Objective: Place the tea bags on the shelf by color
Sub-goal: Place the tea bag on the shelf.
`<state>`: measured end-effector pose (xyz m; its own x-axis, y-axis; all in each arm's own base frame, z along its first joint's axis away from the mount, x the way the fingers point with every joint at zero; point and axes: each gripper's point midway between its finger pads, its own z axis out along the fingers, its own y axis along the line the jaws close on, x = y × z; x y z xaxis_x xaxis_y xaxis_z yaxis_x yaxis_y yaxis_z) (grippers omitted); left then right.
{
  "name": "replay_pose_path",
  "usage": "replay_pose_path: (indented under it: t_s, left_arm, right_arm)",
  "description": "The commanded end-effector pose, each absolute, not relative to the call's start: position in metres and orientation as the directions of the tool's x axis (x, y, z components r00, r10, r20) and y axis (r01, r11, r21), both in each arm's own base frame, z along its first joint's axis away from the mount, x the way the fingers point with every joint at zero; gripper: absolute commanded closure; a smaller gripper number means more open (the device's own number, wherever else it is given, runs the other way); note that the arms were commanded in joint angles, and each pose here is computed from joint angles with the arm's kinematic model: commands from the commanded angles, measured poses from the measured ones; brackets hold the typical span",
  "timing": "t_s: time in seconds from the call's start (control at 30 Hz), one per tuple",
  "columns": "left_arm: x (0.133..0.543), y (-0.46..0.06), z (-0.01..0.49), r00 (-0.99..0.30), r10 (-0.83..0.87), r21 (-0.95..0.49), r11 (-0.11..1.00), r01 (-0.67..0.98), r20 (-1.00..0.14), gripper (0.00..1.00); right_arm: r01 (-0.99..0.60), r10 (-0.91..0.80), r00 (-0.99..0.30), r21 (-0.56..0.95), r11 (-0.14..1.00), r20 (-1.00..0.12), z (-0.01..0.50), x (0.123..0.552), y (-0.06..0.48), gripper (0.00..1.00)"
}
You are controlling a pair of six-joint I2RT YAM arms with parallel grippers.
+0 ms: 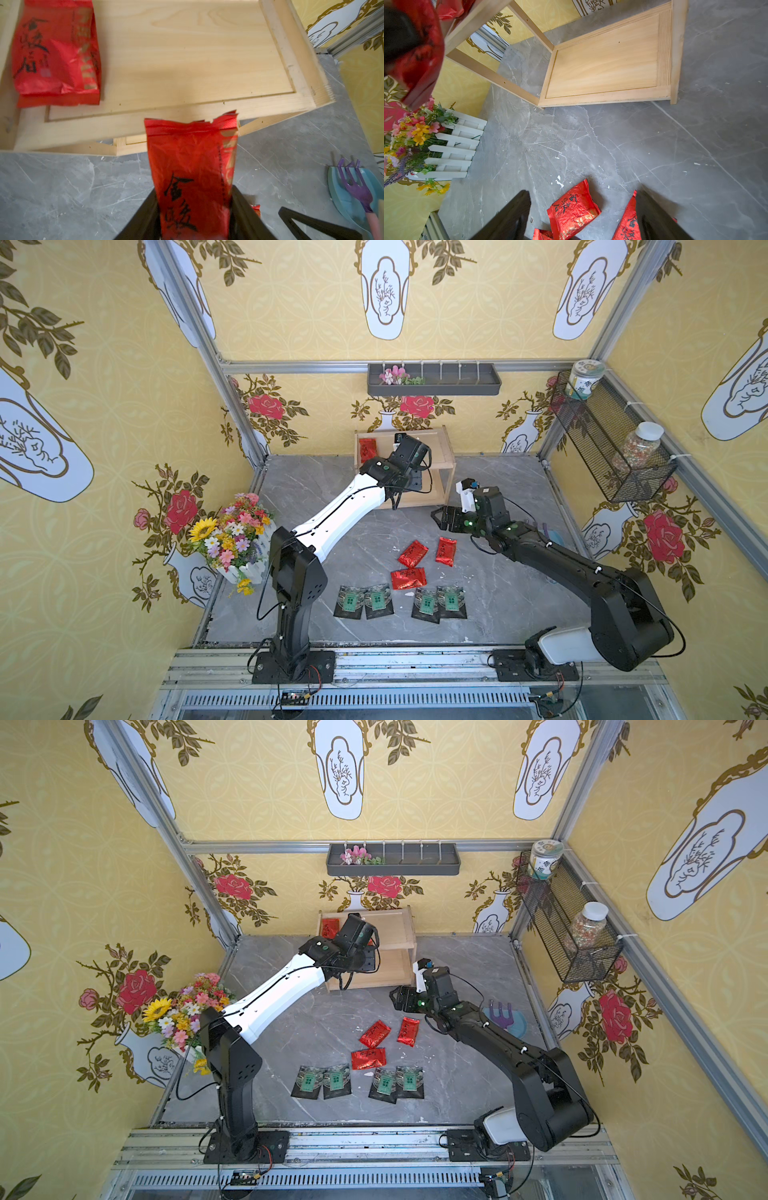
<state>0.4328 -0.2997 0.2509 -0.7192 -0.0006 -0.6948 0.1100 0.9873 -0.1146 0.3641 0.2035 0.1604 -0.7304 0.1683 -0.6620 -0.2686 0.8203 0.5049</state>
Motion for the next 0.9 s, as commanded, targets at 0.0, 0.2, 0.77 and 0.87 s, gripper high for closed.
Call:
replay_pose_path:
  t_s: [0.0,0.2,0.77,0.87]
  left_arm:
    - [0.445,-0.292,0.251,-0.701,0.072,-0.019,0.993,0.121,-0.71,0.46]
    - [0.479,-0.278,0.255,-0.677,0.067,0.005,0.996,0.094,-0.733,0.46]
    - [0.533,-0.265,0.236,-0.635,0.099,0.097,0.995,0.037,-0.766,0.43]
    - [0.531,-0.269,0.243,-0.633,0.064,0.046,0.998,0.045,-0.771,0.42]
  right_arm:
    - [-0.274,0.186,-0.717,0.517,0.811,-0.672,0.167,0.365,0.204,0.17]
    - [-0.282,0.189,-0.717,0.527,0.802,-0.671,0.169,0.365,0.206,0.17]
    - [-0.278,0.193,-0.73,0.542,0.793,-0.656,0.161,0.366,0.21,0.17]
    - [-0.278,0.192,-0.732,0.545,0.791,-0.653,0.161,0.369,0.212,0.17]
